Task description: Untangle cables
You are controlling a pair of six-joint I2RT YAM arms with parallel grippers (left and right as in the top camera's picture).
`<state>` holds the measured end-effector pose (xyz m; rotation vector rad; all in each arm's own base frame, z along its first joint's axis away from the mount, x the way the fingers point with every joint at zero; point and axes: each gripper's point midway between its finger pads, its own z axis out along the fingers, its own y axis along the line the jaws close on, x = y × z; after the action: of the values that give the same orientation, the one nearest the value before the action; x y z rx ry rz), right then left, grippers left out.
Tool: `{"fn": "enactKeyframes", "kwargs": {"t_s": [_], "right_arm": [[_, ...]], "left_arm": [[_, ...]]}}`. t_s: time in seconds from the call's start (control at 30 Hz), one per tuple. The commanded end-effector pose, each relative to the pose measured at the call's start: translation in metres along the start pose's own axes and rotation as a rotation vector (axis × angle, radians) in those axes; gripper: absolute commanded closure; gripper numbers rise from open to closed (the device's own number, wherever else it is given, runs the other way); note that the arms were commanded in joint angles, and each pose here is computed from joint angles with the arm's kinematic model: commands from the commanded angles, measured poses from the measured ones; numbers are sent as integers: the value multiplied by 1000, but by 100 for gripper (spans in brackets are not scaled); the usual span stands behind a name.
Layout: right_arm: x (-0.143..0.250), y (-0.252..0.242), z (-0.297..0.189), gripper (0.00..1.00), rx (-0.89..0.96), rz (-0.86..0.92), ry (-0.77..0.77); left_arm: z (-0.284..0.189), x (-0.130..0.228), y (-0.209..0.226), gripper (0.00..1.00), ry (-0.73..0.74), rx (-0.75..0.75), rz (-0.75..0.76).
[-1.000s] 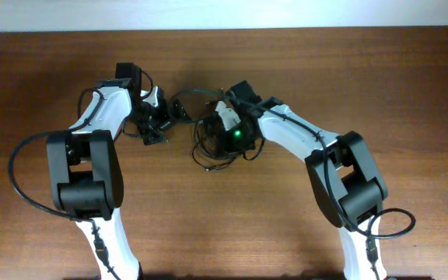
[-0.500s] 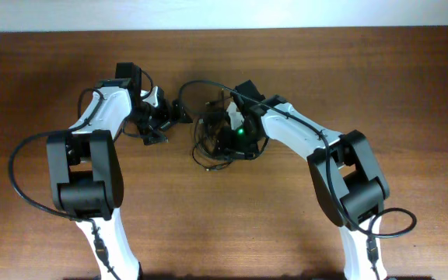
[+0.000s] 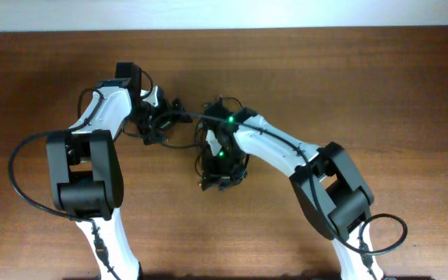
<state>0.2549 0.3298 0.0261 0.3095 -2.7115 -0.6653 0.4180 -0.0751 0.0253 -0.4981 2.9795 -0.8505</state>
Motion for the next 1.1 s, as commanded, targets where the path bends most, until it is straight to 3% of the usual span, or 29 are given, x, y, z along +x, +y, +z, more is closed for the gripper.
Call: {"fn": "enactKeyframes", "kwargs": {"t_s": [0.0,0.13,0.2,0.4,0.47,0.57,0.77,1.07], "right_arm": [[-26,-12,-58,54,104,-45,-169],[-29,-14,-56,54,109,-7,-177],[-36,1,-51,54,76,96,-220],[-50,-15,-54,54,103,658,-365],[-50,-21,-54,44,101,818,-390],[-49,-20,-51,44,70,991,-401],[-64,-24,-36,72,56,1003,-408],[-74,-34,-16,65,68,1037,-404]], "left_arm": [[-4,2,-4,2,-2,12,5],[-4,2,-4,2,-2,12,5],[-4,2,-4,2,-2,12,5],[-4,2,-4,2,-2,12,5],[-4,2,-4,2,-2,12,5],[-4,2,-4,2,-2,12,5],[-4,2,-4,2,-2,12,5],[-4,2,-4,2,-2,12,5]]}}
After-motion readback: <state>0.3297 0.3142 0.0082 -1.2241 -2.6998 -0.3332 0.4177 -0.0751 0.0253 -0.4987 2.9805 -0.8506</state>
